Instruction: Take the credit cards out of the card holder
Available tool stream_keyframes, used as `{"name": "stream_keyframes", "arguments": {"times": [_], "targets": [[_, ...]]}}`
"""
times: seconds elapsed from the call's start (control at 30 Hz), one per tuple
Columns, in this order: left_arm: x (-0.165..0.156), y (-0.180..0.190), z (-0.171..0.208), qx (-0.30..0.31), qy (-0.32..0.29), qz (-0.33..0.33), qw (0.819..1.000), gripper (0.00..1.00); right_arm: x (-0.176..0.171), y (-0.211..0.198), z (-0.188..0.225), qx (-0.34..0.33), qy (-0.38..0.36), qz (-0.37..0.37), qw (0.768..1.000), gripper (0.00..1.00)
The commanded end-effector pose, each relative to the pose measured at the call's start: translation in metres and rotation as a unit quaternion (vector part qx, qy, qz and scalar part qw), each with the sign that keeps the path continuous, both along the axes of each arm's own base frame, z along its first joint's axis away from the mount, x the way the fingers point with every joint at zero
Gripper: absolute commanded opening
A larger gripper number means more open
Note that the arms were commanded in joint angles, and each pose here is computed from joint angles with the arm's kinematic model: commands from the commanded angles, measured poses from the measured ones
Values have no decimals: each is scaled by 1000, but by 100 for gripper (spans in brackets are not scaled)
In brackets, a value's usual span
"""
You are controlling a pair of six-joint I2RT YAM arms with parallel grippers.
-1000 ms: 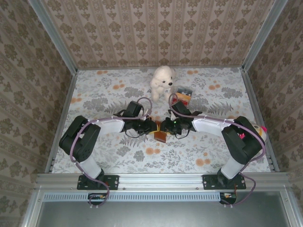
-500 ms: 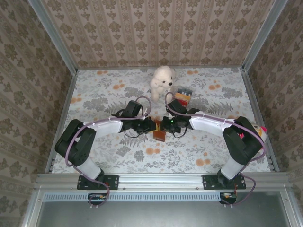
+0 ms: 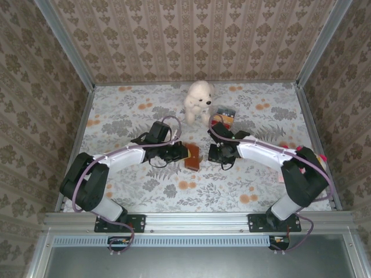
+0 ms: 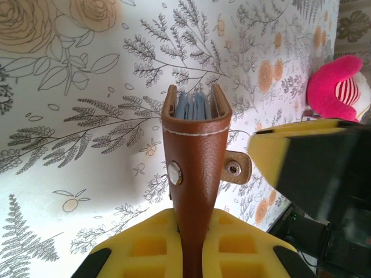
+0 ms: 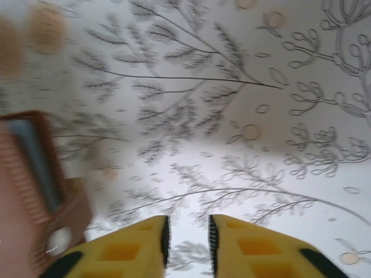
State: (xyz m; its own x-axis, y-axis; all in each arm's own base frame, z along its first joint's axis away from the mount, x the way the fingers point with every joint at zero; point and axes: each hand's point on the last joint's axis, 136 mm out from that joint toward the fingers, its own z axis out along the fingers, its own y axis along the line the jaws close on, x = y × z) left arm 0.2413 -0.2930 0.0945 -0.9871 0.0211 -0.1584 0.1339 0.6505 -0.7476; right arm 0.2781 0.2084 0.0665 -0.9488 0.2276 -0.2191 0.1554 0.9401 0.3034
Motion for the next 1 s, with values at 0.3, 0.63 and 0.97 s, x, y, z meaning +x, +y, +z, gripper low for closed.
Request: {"name": "stream_keyframes", "arguments": {"times": [0.3,0.63,0.97], "targets": [[-1,5,6,11,-16,-23,1000,0,-1,59,27,133,-34,58,989,51],[-3,5,9,6,-12,-24,1000,0,2,55,-8,67,6,39,997,33],[1,5,7,7,-12,-22,1000,1,3,63,-15,74,14,44,996,18]]}}
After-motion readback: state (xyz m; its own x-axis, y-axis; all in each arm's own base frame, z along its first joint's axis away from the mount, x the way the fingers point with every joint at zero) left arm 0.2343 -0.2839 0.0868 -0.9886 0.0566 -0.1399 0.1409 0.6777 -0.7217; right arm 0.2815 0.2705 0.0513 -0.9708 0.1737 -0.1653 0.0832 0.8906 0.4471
